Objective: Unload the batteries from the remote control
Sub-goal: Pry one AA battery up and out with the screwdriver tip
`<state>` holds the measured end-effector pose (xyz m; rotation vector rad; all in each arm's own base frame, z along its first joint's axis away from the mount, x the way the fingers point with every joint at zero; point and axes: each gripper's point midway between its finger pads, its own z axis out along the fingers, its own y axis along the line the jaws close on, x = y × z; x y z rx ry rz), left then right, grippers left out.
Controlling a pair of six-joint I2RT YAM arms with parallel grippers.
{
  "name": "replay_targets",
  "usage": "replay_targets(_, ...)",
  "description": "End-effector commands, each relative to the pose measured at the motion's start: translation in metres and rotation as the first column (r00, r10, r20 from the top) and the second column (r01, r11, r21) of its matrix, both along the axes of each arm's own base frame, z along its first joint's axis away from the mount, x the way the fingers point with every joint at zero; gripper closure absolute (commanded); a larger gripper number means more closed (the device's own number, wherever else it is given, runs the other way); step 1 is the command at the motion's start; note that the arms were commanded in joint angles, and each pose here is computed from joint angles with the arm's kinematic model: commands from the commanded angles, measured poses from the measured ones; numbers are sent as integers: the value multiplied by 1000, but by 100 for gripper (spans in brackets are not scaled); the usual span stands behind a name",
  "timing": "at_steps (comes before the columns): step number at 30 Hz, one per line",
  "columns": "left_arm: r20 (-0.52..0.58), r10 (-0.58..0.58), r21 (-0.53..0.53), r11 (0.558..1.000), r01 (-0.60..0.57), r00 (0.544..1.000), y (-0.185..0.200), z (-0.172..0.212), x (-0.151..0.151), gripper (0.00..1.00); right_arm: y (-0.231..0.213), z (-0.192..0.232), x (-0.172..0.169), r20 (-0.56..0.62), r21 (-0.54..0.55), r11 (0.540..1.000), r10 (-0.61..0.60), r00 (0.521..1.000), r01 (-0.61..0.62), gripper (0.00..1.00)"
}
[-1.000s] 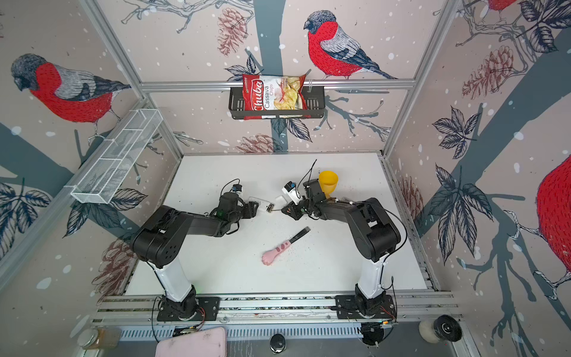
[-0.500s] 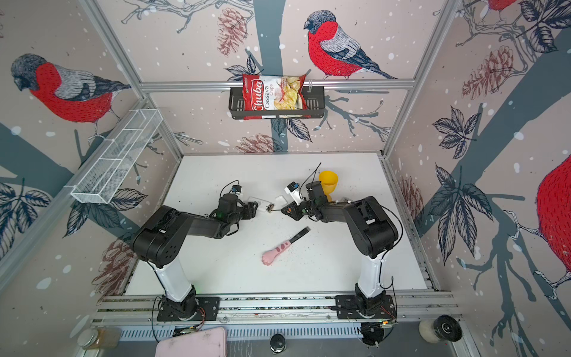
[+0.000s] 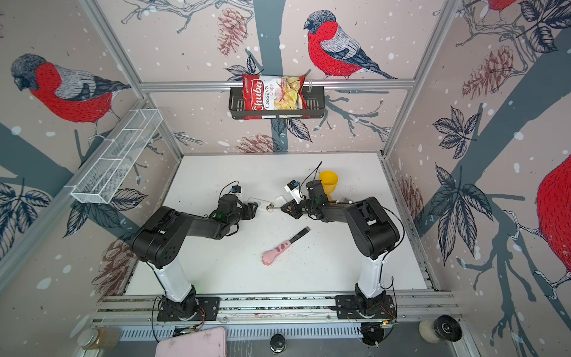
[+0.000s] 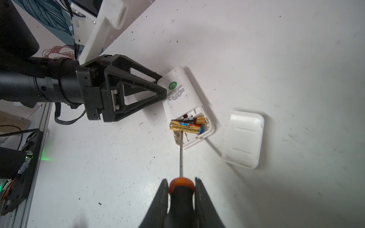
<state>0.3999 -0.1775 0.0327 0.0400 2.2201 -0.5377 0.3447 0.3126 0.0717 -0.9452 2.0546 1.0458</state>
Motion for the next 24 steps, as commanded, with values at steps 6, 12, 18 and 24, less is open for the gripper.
replay_targets(6, -4, 12, -1, 1000, -12, 1000, 3, 0, -1, 36, 0, 6, 6, 25, 13, 1000, -19, 999, 19, 100)
replay_targets(12, -3, 12, -2, 1000, -12, 1000, 3, 0, -1, 36, -4, 8, 13, 29, 17, 999, -42, 999, 41, 100)
replay_targets(18, -6, 13, 0, 1000, -13, 1000, 3, 0, -1, 36, -6, 8, 20, 29, 16, 998, -58, 998, 57, 100)
replay_targets(24, -5, 13, 2, 1000, -13, 1000, 3, 0, -1, 36, -6, 7, 22, 27, 13, 998, -58, 998, 58, 100)
